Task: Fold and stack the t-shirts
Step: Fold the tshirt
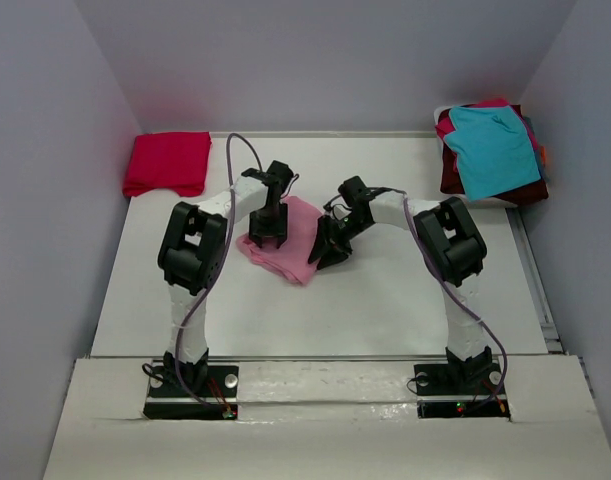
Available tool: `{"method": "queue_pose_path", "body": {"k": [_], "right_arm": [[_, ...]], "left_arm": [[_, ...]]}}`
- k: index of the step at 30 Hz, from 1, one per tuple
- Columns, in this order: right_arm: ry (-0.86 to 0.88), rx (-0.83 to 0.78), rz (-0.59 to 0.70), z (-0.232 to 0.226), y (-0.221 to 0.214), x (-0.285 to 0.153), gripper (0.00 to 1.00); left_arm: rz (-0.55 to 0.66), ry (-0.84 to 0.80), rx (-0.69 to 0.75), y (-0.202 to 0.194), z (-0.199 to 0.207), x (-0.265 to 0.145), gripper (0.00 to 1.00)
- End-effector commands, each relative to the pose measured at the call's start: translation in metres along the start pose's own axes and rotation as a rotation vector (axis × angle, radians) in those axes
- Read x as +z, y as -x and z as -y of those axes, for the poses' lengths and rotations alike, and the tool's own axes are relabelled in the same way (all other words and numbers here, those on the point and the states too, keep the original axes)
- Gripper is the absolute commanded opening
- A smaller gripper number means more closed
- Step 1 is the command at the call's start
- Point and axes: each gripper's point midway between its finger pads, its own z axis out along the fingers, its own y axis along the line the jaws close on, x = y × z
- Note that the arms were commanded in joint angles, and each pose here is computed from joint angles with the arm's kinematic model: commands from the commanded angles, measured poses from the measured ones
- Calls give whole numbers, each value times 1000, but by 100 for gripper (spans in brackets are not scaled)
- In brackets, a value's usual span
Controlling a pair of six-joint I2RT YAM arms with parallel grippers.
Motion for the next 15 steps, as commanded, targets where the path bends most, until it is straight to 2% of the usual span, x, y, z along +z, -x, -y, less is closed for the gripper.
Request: {"method": "queue_pose_path", "body": {"k": [1,15], "right_arm": [[38,-4,-7,-3,7,7,46],[-68,58,30,12,19,10,47]], "left_arm": [[-36,66,3,-8,-10,4,59],[-137,-31,18,-45,-2,10,55]]}}
